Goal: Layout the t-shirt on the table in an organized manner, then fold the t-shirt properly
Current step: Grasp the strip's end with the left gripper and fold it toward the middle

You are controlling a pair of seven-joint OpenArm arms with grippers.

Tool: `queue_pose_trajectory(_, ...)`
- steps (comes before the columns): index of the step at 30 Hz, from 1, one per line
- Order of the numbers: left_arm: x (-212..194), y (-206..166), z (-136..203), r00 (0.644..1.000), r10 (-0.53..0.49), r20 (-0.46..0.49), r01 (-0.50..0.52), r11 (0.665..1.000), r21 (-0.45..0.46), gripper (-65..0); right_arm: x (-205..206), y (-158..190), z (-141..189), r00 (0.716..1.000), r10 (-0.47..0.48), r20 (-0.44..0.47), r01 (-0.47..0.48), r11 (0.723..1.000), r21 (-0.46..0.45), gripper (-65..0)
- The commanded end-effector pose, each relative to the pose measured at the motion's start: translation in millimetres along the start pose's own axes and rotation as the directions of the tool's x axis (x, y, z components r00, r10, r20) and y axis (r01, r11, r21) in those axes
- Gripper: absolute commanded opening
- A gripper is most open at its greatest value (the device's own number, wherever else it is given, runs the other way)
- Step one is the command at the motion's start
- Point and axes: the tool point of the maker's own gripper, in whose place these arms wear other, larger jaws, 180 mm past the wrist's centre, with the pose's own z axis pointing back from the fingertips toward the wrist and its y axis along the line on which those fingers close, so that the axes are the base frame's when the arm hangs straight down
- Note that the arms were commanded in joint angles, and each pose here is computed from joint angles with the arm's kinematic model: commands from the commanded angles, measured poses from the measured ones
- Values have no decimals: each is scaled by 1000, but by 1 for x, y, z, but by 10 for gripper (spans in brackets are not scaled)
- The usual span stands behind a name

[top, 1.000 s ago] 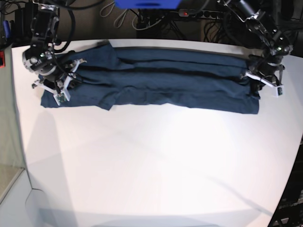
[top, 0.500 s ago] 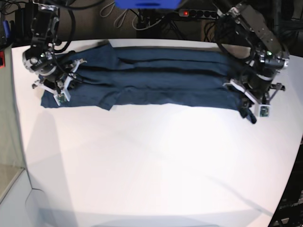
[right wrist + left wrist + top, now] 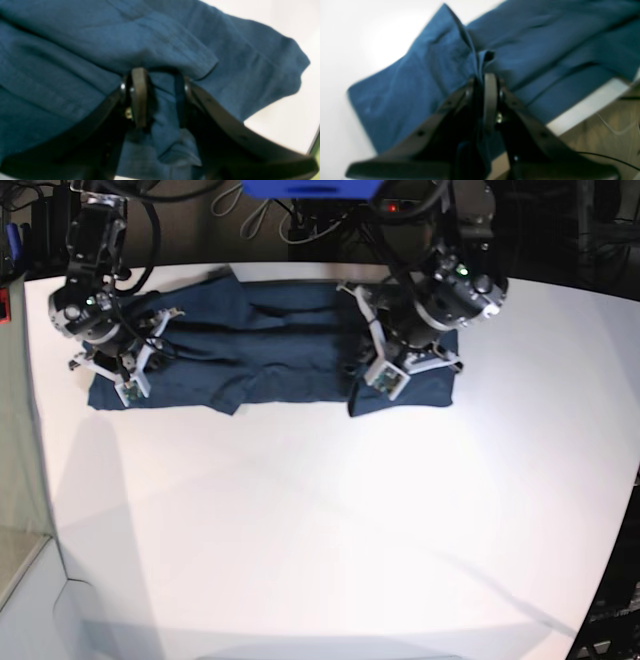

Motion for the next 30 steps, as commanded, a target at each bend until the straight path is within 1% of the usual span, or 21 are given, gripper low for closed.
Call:
queue_pose_trajectory(1,20,-11,-1,997,-7,72,9,999,-33,-647,-6,0,0,999,19,-34,-19,1000,3,-477)
queue_pose_trajectory(5,43,-49,-11,985,-43,167,66,989,-134,-647,-6,1,0,999,18,-33,-18,1000,4,-477)
queue_pose_trajectory(10,54,-84,-21,977,-82,196,126,966,-225,-647,-6,0,0,999,19,-34,-19,1000,3,-477)
queue_pose_trajectory(14,54,-88,-32,979,-91,184,137,958,-253,-647,-6,0,0,999,19,-34,-19,1000,3,-477)
queue_pose_trajectory(18,61,-92,-37,978,-38,203,100,948,-302,-647,-7,0,0,999,20,-37,-20,1000,3,-477)
queue_pose_trajectory(20,63,-91,-41,980,-7,199,70,948,-312,-647,-7,0,0,999,20,-37,-20,1000,3,-474)
queue_pose_trajectory(24,59,-92,-44,983,6,185,55,945,-321,-644,-7,-1,1,999,23,-35,-23,1000,0,-472)
queue_pose_trajectory(26,59,-92,-45,983,1,182,57,946,-318,-618,-7,-5,2,999,29,-38,-30,1000,-6,-472)
queue_pose_trajectory(28,57,-92,-44,984,7,180,51,946,-319,-550,-6,-5,2,999,30,-36,-30,1000,-7,-471)
queue_pose_trajectory(30,57,-92,-44,983,10,181,49,946,-320,-462,-6,-6,3,999,32,-34,-32,999,-10,-469)
